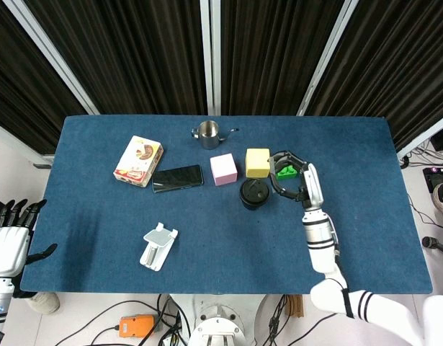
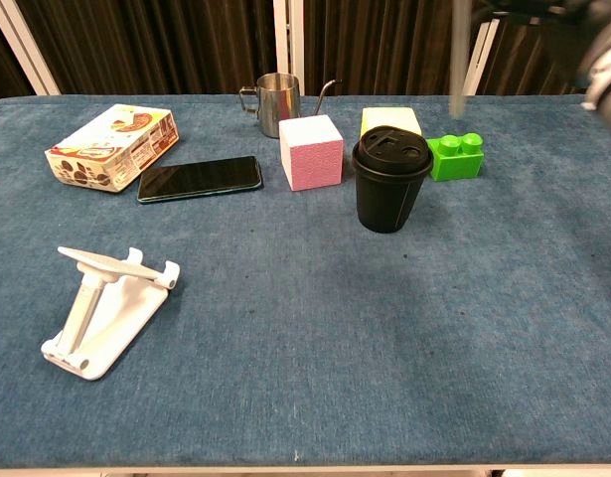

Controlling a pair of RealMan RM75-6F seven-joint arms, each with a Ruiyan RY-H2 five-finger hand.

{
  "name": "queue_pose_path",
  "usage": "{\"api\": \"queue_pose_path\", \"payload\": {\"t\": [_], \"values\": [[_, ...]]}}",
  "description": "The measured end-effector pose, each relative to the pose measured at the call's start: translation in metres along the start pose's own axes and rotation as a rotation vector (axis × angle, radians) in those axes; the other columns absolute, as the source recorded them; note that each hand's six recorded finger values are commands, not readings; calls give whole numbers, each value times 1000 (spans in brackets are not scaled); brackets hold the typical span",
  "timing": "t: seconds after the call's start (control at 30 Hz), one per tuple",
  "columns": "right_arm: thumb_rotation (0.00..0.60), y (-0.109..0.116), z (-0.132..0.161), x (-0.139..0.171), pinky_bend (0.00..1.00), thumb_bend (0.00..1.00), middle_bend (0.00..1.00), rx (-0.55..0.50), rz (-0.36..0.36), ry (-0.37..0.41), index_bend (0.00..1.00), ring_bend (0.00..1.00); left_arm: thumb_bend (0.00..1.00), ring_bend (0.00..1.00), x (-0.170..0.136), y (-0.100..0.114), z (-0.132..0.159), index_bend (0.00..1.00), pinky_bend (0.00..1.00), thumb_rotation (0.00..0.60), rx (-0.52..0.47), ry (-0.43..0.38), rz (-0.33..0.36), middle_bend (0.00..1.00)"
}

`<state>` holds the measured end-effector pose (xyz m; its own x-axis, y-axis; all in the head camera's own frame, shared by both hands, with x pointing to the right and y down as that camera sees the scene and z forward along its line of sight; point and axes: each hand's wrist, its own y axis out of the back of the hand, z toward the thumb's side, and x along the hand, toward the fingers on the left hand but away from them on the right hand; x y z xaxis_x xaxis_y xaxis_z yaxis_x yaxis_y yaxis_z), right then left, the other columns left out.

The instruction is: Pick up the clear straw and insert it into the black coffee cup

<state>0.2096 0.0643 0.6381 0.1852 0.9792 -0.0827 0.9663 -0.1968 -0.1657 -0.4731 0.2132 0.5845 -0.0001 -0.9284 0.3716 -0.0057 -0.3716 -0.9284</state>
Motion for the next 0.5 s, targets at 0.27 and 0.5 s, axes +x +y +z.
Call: {"api": "queue_pose_path", "payload": {"t": [0.27,0.5], "values": [[600,-29,-16,-6,561,637,503,-1,-12,18,740,450,80,70,1,-2,-1,121,0,600,-1,3,-4,175],[600,-39,-28,-1,561,637,503,-4,1,8,740,450,80,70,2,-5,-2,121,0,600,-3,5,-10,175]]}}
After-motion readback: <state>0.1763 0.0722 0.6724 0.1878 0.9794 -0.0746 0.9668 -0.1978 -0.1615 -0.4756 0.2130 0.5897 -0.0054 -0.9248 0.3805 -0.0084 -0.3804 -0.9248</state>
